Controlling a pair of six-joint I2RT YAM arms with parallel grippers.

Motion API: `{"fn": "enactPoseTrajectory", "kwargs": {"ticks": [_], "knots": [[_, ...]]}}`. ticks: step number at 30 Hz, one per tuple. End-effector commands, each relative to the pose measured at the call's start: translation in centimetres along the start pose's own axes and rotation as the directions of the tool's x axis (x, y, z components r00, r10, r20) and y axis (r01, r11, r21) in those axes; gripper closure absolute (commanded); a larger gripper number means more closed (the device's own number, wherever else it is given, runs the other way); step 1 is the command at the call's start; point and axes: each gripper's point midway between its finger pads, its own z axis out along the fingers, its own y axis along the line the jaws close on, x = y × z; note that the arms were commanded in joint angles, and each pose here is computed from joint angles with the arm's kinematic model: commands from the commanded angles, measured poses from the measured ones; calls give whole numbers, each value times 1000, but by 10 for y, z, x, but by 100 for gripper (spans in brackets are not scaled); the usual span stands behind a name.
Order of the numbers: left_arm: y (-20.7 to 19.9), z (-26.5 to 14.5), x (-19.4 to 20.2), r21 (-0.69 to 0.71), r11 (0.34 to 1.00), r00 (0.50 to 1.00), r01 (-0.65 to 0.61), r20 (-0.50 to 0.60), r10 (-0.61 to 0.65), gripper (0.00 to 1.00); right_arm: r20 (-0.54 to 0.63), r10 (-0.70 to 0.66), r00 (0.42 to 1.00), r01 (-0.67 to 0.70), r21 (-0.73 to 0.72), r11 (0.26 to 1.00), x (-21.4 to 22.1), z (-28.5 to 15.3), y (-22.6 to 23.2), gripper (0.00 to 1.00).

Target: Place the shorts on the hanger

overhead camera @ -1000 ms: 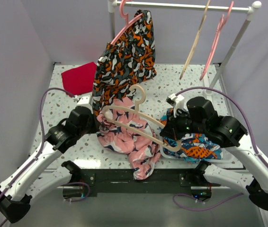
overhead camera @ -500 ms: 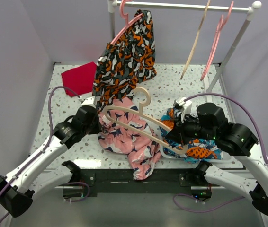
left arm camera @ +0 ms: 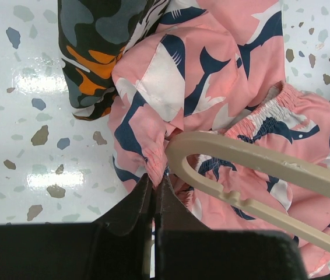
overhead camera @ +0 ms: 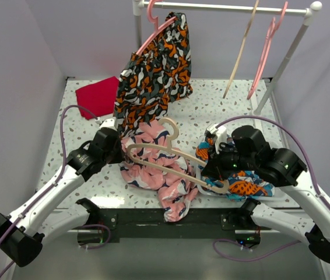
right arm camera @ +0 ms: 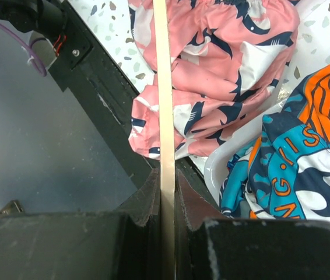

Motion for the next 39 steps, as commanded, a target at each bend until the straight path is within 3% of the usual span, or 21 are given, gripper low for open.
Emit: {"fn": "enactPoseTrajectory", "kwargs": {"ticks": [1, 15, 25, 30, 32, 39], "knots": [[-8, -4, -19, 35, 999, 998, 11, 64, -14, 100, -5, -28, 1000, 28, -61, 998, 1, 1, 9, 100], [-1, -3, -25, 5, 1000, 996, 6, 85, -6, 100, -56, -47, 997, 40, -118, 992, 14, 3, 22, 100], [-6, -8, -27, 44, 999, 997, -12, 76, 8, 100, -41, -22, 999, 19, -80, 997, 11, 12, 14, 100], [-16, -21, -23, 121, 992, 998, -40, 57, 34, 100, 36, 11, 999, -8, -80, 997, -7, 29, 14, 100], [-15, -32, -26, 128, 991, 997, -37, 70, 28, 100, 144, 8, 990, 4, -86, 996, -26, 28, 17, 100], [11, -59, -30, 34, 999, 993, -20, 115, 16, 100, 360, 1, 933, 13, -37, 999, -61, -5, 15, 100]]}}
